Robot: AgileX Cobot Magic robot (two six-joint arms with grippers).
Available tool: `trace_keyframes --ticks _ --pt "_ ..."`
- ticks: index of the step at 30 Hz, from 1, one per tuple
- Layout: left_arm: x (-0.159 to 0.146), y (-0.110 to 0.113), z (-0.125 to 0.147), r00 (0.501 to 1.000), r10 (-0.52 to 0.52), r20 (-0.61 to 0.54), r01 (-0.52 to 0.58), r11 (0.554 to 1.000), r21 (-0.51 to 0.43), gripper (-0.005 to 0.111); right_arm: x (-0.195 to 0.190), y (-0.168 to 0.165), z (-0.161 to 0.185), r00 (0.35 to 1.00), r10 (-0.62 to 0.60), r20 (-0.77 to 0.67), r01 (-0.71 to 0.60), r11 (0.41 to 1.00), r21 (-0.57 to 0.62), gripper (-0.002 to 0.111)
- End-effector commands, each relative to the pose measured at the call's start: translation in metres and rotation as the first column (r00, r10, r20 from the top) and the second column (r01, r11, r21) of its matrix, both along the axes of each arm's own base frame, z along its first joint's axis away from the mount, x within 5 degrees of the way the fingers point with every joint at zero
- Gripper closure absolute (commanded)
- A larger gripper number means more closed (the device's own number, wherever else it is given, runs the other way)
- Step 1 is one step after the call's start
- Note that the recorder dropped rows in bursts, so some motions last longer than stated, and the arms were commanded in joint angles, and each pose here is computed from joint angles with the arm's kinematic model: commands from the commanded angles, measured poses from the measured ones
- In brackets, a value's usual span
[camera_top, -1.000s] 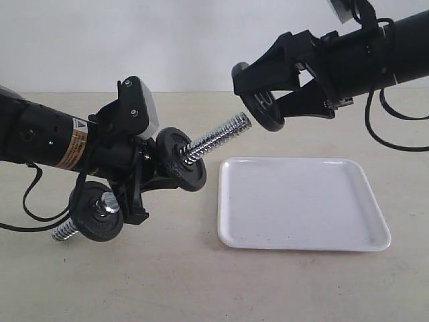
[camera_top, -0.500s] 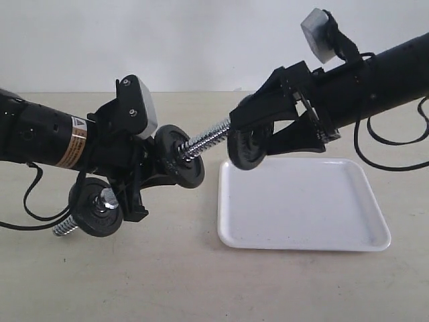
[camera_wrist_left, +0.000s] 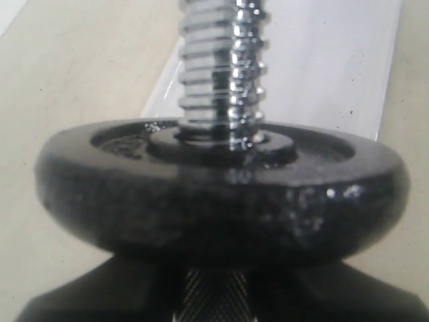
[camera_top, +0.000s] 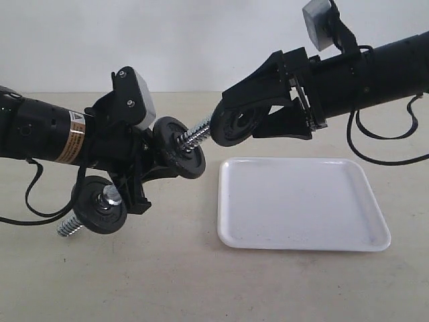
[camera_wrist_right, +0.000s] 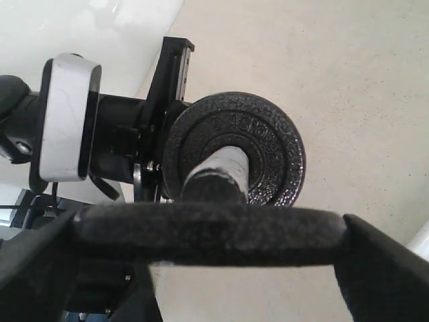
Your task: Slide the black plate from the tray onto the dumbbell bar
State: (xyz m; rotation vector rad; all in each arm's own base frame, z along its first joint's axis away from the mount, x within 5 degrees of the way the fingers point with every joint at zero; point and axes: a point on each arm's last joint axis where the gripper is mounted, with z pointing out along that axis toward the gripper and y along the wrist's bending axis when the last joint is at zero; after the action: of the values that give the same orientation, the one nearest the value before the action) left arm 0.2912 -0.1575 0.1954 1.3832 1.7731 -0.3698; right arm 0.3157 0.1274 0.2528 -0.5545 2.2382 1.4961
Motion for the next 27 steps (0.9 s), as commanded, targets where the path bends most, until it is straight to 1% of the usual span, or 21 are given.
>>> trace_keyframes --ticks 1,5,13,17,21,27 --pt "-0.003 -0.008 0.031 0.999 -0.035 0.041 0.04 0.99 -0.135 0.102 0.003 0.002 0.027 0.999 -0.016 0.038 0.012 0.995 0.101 0.108" --pt "-0.002 -0.008 0.031 0.999 -0.03 0.042 0.035 0.991 -0.132 0.102 0.004 0.002 0.031 0.999 -0.005 0.051 0.001 0.997 0.08 0.108" --pt "-0.002 -0.008 0.031 0.999 -0.028 0.042 0.034 0.991 -0.131 0.102 0.006 0.002 0.035 0.999 -0.011 0.05 0.007 0.996 0.085 0.108" --pt "-0.003 -0.008 0.029 0.998 -0.046 0.048 0.051 0.993 -0.109 0.102 0.006 0.002 0.036 0.999 -0.012 0.044 0.009 0.996 0.085 0.108" --pt "-0.003 -0.008 0.03 0.998 -0.046 0.044 0.051 0.992 -0.115 0.102 0.006 0.002 0.036 0.999 -0.013 0.043 0.009 0.996 0.085 0.108" --pt "-0.004 -0.008 0.029 0.998 -0.056 0.042 0.06 0.993 -0.101 0.102 0.013 0.003 0.053 0.998 -0.019 0.064 0.013 0.997 0.081 0.108"
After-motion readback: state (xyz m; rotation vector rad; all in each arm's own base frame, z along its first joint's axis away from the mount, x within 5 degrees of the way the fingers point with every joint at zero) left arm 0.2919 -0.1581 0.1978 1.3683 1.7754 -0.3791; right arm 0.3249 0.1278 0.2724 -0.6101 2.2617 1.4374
